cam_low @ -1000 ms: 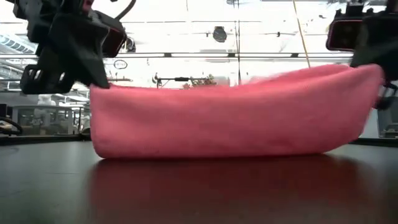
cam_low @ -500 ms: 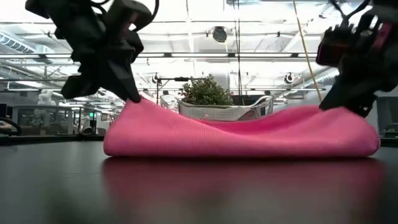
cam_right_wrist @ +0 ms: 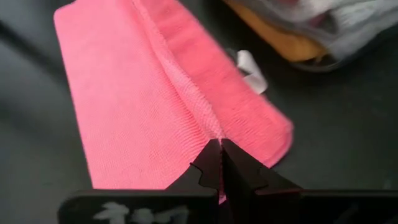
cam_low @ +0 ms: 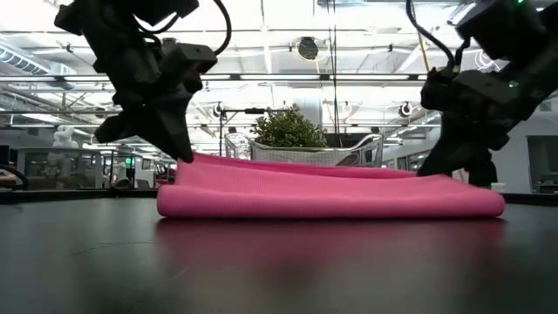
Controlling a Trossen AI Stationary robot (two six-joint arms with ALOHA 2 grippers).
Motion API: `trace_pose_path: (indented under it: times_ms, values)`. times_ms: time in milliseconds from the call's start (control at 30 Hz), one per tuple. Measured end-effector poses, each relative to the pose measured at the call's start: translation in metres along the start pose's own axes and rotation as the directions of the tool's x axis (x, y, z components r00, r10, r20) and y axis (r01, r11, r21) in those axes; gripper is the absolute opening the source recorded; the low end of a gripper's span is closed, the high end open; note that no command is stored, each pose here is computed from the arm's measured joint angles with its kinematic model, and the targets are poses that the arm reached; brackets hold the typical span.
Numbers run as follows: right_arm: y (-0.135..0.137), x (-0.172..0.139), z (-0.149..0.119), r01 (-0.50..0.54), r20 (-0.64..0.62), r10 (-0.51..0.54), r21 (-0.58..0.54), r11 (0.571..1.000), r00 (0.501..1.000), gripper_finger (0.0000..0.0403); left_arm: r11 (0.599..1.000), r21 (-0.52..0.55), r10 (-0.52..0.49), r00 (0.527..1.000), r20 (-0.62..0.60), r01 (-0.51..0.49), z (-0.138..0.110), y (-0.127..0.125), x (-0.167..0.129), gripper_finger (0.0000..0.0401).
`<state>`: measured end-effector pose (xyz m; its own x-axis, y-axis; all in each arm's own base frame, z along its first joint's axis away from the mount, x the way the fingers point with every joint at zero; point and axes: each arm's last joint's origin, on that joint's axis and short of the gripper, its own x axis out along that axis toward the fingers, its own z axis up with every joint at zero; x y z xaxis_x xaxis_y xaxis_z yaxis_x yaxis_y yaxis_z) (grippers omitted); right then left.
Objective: Fold microfiber towels
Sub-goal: Fold the pink microfiber towel
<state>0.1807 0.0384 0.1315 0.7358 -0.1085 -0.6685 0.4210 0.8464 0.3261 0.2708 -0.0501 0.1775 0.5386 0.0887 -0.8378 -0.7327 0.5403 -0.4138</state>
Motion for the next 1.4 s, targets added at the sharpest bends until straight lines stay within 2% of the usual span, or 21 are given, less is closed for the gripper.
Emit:
trace_pose_path:
  times_ms: [267, 500, 833, 1033, 1200, 1300, 1400]
  values:
    - [-0.009, 0.003, 0.007, 0.038, 0.015, -0.037, -0.020, 0.999, 0.999, 0.0000, 1.000, -0.003, 0.031, 0.998, 0.063, -0.031, 0.014, 0.006, 0.002, 0.0006]
    - [-0.012, 0.004, 0.009, 0.052, 0.021, -0.051, -0.032, 0.998, 0.998, 0.0005, 0.999, -0.015, 0.033, 0.997, 0.063, -0.032, 0.016, 0.007, 0.003, 0.0044]
    - [-0.018, 0.005, 0.013, 0.085, 0.024, -0.084, -0.043, 0.995, 0.996, 0.0066, 0.999, 0.003, 0.045, 0.995, 0.088, -0.046, 0.017, 0.007, 0.003, 0.0109]
    - [-0.023, 0.006, 0.013, 0.111, 0.010, -0.111, -0.016, 0.994, 0.994, 0.0103, 0.999, 0.019, 0.037, 0.995, 0.091, -0.038, 0.016, 0.006, 0.003, 0.0123]
    - [-0.010, 0.004, 0.026, -0.095, 0.089, 0.093, 0.020, 0.995, 0.992, 0.0115, 0.994, 0.087, -0.081, 0.988, 0.133, 0.070, 0.016, -0.007, 0.001, 0.0117]
    - [-0.003, 0.001, 0.035, -0.203, 0.160, 0.197, 0.022, 0.979, 0.967, 0.0108, 0.983, 0.143, -0.136, 0.978, 0.158, 0.114, 0.014, -0.014, -0.001, 0.0110]
    - [0.004, -0.004, 0.043, -0.301, 0.228, 0.290, 0.011, 0.954, 0.929, 0.0088, 0.983, 0.154, -0.133, 0.972, 0.193, 0.104, 0.013, -0.016, -0.002, 0.0099]
